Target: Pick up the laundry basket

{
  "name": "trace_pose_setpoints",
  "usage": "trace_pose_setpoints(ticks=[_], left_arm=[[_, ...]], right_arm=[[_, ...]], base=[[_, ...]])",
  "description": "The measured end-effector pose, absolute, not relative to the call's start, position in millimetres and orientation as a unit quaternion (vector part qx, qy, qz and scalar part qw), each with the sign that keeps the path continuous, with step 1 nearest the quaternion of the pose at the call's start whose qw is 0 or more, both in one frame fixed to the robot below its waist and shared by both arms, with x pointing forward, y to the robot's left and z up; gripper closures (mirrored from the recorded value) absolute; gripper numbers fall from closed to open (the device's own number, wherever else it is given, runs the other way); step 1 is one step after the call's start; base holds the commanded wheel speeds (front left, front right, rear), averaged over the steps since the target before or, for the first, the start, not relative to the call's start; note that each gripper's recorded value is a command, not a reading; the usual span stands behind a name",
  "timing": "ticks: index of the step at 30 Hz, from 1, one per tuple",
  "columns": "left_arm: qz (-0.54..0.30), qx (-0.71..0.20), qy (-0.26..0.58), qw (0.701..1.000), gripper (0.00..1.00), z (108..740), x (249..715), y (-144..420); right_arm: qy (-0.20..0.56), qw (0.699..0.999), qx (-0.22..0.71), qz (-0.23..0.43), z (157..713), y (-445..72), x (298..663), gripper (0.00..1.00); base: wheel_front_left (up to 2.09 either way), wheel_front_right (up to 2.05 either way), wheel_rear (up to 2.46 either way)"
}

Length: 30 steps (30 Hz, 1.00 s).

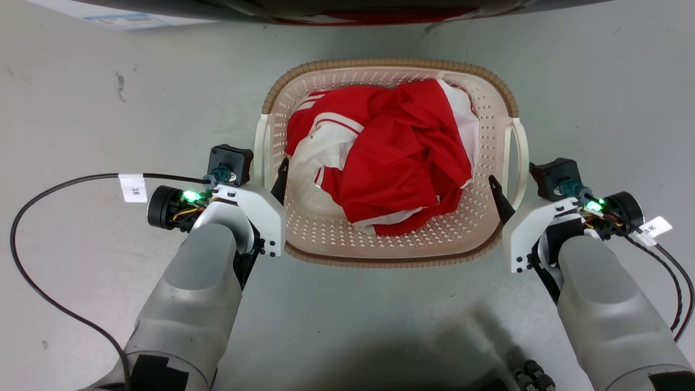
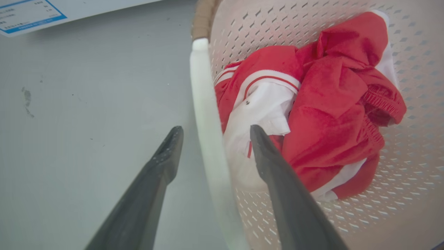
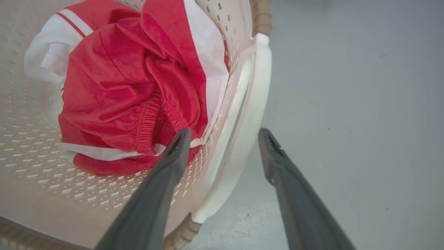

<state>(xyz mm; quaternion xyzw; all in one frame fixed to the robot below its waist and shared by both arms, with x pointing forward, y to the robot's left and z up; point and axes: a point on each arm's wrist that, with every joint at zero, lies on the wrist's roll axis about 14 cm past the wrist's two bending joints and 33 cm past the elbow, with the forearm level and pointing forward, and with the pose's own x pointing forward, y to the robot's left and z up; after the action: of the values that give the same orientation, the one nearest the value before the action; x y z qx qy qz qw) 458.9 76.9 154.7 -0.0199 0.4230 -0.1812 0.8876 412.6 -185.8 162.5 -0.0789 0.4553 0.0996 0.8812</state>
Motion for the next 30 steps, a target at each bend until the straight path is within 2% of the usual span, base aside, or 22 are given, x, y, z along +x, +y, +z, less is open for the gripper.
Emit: trace_pose_setpoints(ticks=[10, 11, 12, 13, 30], left_arm=[[-0.191, -0.02, 0.438, 0.878, 0.0, 140.9, 454.4, 71.2], [-0.193, -0.018, 0.437, 0.878, 0.0, 140.3, 455.2, 70.9], [-0.195, -0.017, 0.438, 0.878, 0.51, 139.6, 455.5, 70.6], [-0.196, -0.016, 0.438, 0.877, 1.0, 138.8, 455.5, 70.5], [-0.194, -0.023, 0.433, 0.88, 1.0, 165.2, 445.2, 71.2]], right_arm=[[0.478, 0.87, -0.075, 0.098, 148.1, -187.0, 405.2, 0.0], [0.48, 0.869, -0.074, 0.099, 146.5, -185.9, 404.9, 0.09], [0.478, 0.869, -0.073, 0.1, 145.9, -184.9, 406.7, 0.72], [0.476, 0.87, -0.073, 0.101, 145.6, -184.1, 409.0, 1.0], [0.475, 0.871, -0.061, 0.108, 165.4, -173.5, 404.2, 1.0]], base=[[0.0, 0.0, 0.0], [0.0, 0.0, 0.0], [0.0, 0.0, 0.0], [0.0, 0.0, 0.0], [0.0, 0.0, 0.0]])
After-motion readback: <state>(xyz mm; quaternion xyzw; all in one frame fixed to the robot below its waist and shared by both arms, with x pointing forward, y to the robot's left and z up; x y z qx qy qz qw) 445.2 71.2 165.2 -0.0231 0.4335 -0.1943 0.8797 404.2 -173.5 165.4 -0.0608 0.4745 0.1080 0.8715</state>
